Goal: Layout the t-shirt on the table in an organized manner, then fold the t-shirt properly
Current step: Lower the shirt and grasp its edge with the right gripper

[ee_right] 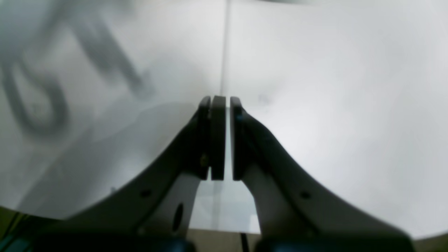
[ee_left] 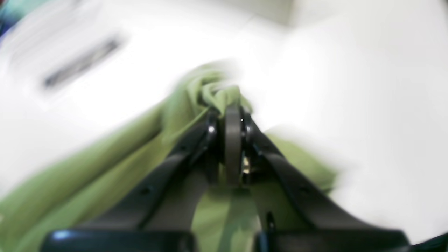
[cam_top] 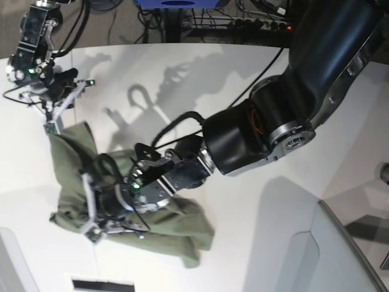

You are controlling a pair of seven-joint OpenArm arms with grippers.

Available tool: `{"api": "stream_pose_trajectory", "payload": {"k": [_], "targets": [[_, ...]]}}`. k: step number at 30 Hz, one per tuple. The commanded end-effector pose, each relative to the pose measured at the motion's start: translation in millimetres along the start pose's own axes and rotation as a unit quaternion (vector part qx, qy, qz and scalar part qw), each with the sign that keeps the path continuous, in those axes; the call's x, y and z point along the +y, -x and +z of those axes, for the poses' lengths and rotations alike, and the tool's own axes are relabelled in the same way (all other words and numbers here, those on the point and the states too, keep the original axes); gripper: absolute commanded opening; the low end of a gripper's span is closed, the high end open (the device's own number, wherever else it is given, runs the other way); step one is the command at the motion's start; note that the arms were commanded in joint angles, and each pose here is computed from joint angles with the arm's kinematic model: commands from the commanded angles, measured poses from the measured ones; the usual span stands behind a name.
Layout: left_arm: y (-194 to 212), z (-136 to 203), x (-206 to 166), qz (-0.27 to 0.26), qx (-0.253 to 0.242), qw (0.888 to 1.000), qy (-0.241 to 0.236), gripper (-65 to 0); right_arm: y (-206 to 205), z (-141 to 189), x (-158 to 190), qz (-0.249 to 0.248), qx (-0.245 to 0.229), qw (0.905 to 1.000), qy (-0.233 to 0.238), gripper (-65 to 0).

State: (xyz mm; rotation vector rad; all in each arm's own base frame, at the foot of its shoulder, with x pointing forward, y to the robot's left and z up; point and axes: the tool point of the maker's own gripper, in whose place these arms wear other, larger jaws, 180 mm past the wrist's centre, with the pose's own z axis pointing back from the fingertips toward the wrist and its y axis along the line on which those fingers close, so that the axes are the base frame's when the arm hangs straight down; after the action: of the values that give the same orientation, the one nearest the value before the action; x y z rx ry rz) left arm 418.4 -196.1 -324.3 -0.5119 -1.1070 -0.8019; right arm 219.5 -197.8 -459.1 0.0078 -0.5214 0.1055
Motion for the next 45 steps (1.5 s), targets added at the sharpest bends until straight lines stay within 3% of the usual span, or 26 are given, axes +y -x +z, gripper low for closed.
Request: {"api": "stream_pose_trajectory", "payload": {"k": [1,11,20,21,23,25,28,33,38,41,45], "targets": [[-47.2,-3.3,-18.4,-0.016,-0.064,0.997,0.028,-65.0,-17.8,3.3,-4.6,0.003,-0.028,0.9996,0.004,-62.7],[-23.2,-2.1,-34.7,0.001,-0.051,0.998,0.040,-65.0,-38.1,3.6,-1.9,0.007,-0.047,0.9989,0.003,-62.7],[-43.5,7.2,-73.0,0.011,-0.084,0.993,0.085,-65.0,-60.4,9.0,42.0,0.065,-0.074,0.9945,-0.037,-62.7],[-45.2,9.0,-79.4,0.012,-0.088,0.992,0.092,-62.7,-60.2,8.1,45.8,0.068,-0.073,0.9942,-0.041,-62.7],[-49.2,15.0,-99.3,0.017,-0.097,0.987,0.125,-47.2,-60.1,7.1,51.2,0.071,-0.072,0.9938,-0.047,-62.7],[-53.0,23.2,-121.7,0.017,-0.103,0.978,0.183,-36.4,-59.5,6.6,53.9,0.059,-0.073,0.9943,-0.050,-62.7],[-50.7,29.1,-135.3,0.016,-0.102,0.969,0.226,-33.7,-58.4,6.9,49.4,0.051,-0.073,0.9950,-0.045,-62.7],[-58.4,20.9,-99.3,0.053,-0.113,0.976,0.180,-33.6,-59.0,6.5,51.0,0.052,-0.073,0.9949,-0.046,-62.7],[-43.0,9.6,-4.1,0.122,-0.101,0.987,0.037,-34.2,-75.8,2.3,47.6,0.052,-0.084,0.9941,-0.044,-62.7],[4.8,18.1,44.9,0.124,-0.056,0.990,-0.035,-43.6,-85.3,-13.1,32.1,0.055,-0.074,0.9950,-0.040,-62.7],[63.5,43.9,86.5,0.097,-0.009,0.990,-0.099,-65.0,-92.8,-37.4,8.9,0.031,-0.067,0.9966,-0.038,-62.7]]}}
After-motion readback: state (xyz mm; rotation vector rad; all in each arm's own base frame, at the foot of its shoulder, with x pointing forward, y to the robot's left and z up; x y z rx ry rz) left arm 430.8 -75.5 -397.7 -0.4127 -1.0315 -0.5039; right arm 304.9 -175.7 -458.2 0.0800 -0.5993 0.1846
